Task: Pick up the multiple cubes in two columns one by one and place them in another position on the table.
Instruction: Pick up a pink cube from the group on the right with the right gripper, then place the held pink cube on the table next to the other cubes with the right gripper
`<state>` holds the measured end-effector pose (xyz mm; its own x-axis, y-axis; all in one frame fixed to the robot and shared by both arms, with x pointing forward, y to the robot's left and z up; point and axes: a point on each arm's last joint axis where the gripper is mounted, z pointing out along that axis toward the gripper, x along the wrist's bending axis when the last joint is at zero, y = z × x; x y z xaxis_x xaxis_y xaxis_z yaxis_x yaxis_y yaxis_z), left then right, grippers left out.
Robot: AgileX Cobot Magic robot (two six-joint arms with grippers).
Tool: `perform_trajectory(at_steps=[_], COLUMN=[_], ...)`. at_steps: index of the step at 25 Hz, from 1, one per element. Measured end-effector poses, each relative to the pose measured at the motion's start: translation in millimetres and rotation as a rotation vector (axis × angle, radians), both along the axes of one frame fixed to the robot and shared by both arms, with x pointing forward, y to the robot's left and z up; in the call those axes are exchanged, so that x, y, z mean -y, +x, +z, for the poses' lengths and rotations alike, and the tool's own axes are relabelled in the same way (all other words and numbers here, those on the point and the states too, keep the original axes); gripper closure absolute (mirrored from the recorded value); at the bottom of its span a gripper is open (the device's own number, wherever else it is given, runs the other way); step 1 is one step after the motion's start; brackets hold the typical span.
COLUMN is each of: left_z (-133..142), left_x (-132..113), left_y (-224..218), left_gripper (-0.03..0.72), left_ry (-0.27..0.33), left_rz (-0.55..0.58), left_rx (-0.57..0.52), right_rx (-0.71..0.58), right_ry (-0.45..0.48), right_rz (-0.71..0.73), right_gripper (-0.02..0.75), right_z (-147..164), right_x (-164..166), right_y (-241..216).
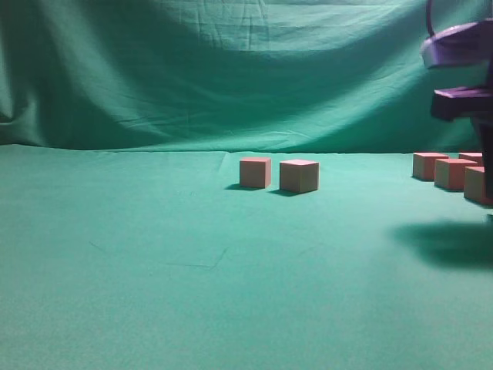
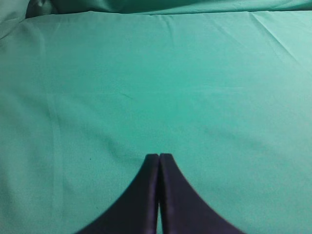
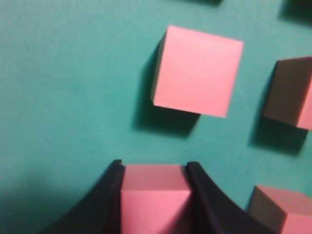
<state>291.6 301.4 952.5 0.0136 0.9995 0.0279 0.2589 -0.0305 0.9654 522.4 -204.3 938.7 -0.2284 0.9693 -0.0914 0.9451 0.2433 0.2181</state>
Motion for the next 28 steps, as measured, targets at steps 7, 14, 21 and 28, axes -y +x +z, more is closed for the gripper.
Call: perform_trajectory(at_steps=[7, 14, 21, 28], left_z=[0.0, 0.0, 0.0, 0.0], left_x=[0.0, 0.0, 0.0, 0.0], left_y=[0.0, 0.0, 0.0, 0.0], left_gripper=[0.688, 0.688, 0.688, 0.688], left_ry=[0.0, 0.0, 0.0, 0.0], left_rz=[0.0, 0.0, 0.0, 0.0], left_rx=[0.0, 0.0, 0.0, 0.0], right_rx=[0.029, 0.13, 0.12, 0.12], right_ry=[-0.01, 0.094, 0.109, 0.123], right_rz=[0.099, 0.337, 0.481, 0.402], right_gripper=[0.479, 0.479, 0.479, 0.479], right_z=[57.7, 130.7, 143.1, 100.8], right_x=[-22.6, -112.6, -205.0, -253.9], right_y=[27.0, 22.8, 27.1, 60.4])
